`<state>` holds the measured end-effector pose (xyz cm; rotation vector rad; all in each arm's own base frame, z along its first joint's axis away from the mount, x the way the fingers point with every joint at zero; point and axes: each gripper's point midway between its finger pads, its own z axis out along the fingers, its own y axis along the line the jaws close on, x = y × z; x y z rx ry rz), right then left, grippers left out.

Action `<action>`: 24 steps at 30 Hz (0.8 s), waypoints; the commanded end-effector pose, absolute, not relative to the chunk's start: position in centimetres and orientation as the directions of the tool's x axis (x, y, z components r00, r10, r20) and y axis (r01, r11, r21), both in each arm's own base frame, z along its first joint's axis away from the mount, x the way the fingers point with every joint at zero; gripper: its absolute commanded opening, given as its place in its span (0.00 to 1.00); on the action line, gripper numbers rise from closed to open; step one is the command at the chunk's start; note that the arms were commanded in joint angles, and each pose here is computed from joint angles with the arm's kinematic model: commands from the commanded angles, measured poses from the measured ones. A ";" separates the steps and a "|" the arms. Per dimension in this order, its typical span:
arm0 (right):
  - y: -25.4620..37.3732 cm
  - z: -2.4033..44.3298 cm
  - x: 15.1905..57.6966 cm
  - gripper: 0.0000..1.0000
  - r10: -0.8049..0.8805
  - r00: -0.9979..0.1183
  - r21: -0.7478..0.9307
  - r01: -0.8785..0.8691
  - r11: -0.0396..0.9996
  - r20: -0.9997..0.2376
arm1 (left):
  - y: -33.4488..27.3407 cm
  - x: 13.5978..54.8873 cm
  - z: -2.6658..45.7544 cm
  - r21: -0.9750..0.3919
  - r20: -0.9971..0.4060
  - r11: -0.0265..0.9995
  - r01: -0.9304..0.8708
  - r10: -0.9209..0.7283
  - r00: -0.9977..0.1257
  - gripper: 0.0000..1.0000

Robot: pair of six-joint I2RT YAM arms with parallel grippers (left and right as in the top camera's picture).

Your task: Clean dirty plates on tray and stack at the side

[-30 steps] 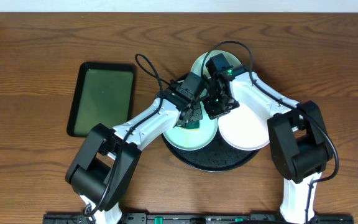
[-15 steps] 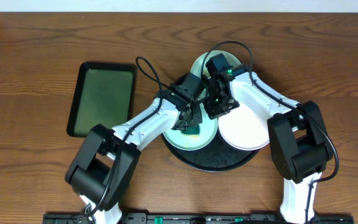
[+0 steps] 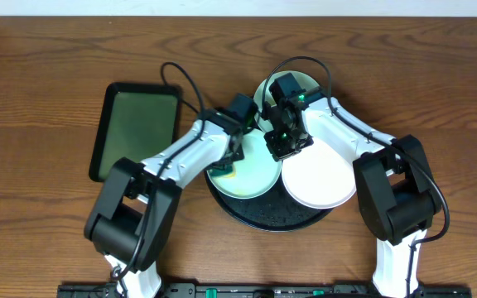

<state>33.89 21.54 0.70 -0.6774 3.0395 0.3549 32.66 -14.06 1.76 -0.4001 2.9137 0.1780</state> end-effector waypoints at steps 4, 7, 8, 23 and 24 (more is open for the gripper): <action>20.2 -0.7 33.2 0.01 -0.430 -0.903 0.169 -0.425 0.889 -0.006 | -10.7 33.8 5.1 0.117 -0.329 0.933 -0.341 -0.288 -0.900 0.07; 20.2 -0.7 33.2 0.01 -0.430 -0.903 0.169 -0.425 0.889 -0.006 | -13.6 33.7 6.4 -0.049 -0.283 0.955 -0.292 -0.294 -0.913 0.07; 20.2 -0.7 33.2 0.01 -0.430 -0.903 0.169 -0.425 0.889 -0.006 | -14.7 33.7 6.7 -0.106 -0.262 0.954 -0.279 -0.298 -0.918 0.07; 20.3 -0.7 33.3 0.01 -0.430 -0.903 0.169 -0.426 0.889 -0.012 | -23.5 30.6 2.7 -0.324 -0.022 0.933 -0.154 -0.170 -0.985 0.07; 20.3 -0.7 33.3 0.01 -0.430 -0.903 0.169 -0.426 0.889 -0.011 | -23.0 30.5 1.6 -0.293 -0.011 0.942 -0.165 -0.176 -0.984 0.07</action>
